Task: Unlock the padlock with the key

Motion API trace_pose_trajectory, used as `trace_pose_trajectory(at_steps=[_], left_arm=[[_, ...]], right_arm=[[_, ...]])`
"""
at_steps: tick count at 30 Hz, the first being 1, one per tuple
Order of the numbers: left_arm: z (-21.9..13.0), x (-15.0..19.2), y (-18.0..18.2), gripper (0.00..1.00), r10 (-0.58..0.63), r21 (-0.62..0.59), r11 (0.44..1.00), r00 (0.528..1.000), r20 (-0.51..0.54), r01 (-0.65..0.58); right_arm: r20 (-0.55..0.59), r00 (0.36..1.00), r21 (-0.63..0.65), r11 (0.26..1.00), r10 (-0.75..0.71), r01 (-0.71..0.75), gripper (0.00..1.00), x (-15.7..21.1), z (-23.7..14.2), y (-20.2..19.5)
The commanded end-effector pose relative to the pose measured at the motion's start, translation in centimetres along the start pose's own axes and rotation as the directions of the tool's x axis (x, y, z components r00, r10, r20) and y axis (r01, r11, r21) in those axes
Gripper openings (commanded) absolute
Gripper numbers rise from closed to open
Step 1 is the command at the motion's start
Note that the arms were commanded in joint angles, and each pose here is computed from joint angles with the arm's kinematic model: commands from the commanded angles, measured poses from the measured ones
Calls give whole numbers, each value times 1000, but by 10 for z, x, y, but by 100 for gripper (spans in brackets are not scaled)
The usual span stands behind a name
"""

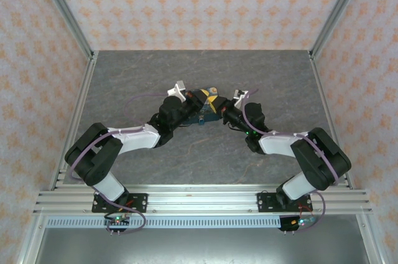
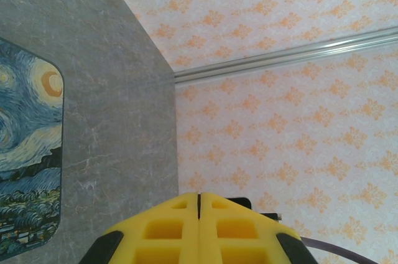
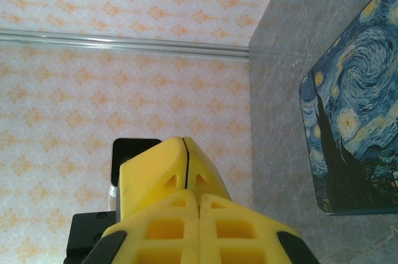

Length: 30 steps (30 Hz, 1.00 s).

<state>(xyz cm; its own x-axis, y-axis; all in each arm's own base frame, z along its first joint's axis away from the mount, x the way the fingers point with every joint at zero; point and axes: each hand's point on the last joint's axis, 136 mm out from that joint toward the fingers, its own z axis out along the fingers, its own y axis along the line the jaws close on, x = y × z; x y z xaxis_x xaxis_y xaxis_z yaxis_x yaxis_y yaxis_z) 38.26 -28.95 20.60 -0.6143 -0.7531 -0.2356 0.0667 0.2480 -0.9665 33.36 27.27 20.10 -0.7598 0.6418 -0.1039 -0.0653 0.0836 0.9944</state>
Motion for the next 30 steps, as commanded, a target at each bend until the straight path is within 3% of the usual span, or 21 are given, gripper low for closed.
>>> trace_pose_trajectory(at_steps=[1, 4, 5, 7, 10, 30], left_arm=[[-4, -4, -19, 0, 7, 49, 999, 1000, 21, -8], [-4, -4, -20, 0, 9, 52, 999, 1000, 22, -10], [-4, -4, -20, 0, 9, 50, 999, 1000, 21, -10], [-4, -4, -19, 0, 9, 50, 999, 1000, 22, -10], [-4, -4, -19, 0, 9, 50, 999, 1000, 20, -10], [-3, -4, -22, 0, 10, 52, 999, 1000, 15, -11]], right_arm=[[-11, 1000, -41, 999, -22, 22, 0, 4, -4, 11], [-10, 1000, -42, 999, -25, 25, 0, 4, -4, 12], [-8, 1000, -42, 999, -25, 25, 5, 3, -4, 12], [1, 1000, -40, 999, -24, 24, 25, 2, -6, 12], [14, 999, -39, 999, -30, 30, 34, -1, -7, 14], [-35, 998, 15, 999, -50, 50, 29, 4, 5, 7]])
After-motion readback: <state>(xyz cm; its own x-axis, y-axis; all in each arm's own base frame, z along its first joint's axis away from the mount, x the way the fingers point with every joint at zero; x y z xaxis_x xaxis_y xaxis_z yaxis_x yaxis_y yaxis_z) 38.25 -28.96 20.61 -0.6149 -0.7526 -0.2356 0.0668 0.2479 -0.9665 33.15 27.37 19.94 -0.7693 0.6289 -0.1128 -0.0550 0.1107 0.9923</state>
